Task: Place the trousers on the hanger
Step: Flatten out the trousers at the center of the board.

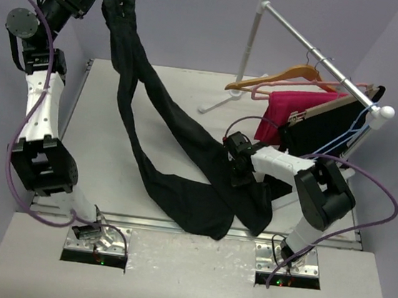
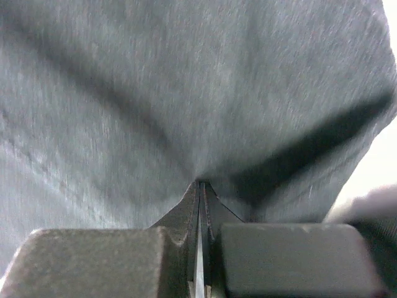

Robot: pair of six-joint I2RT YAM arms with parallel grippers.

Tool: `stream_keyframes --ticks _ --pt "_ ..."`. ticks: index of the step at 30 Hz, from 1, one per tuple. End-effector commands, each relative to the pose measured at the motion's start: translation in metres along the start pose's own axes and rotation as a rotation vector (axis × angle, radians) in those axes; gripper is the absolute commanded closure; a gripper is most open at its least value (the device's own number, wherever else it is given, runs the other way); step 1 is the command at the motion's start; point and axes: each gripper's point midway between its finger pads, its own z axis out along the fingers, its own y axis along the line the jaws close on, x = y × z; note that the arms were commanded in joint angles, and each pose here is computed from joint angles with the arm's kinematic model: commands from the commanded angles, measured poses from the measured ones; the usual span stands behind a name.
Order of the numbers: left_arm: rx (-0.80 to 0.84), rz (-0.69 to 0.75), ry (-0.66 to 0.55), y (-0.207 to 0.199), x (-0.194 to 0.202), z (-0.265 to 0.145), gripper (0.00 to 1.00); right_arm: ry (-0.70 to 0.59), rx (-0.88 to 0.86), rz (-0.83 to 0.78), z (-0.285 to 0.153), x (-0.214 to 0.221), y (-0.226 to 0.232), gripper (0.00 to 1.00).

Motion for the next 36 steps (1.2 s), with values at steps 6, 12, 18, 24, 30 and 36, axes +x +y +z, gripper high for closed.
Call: stream_keyframes --ticks 6,12,18,24,30,36 --pt "-0.11 -0.127 0.061 0.112 0.042 0.009 0.99 -0.054 -0.242 0.021 -0.048 0.025 0.04 0.99" --pt "-0.589 -0.264 0.039 0.245 0.066 -0.05 0.98 -0.057 -0.311 0.0 -0.054 0.02 0.052 0.96" --pt "-1.035 -0.457 0.093 0.341 0.114 -0.137 0.86 -0.052 -0.438 -0.004 -0.053 0.013 0.078 0.84" --pt "-1.319 -0.295 0.11 0.35 0.098 -0.178 0.33 -0.026 -0.447 -0.04 -0.047 0.01 0.088 0.83" --pt "-1.249 -0.141 0.218 0.32 0.088 -0.137 0.0 -0.041 -0.437 -0.064 -0.045 -0.003 0.091 0.8" --pt "-1.263 -0.05 0.372 0.287 0.12 -0.129 0.0 -0.057 -0.44 -0.067 -0.045 -0.008 0.093 0.76"
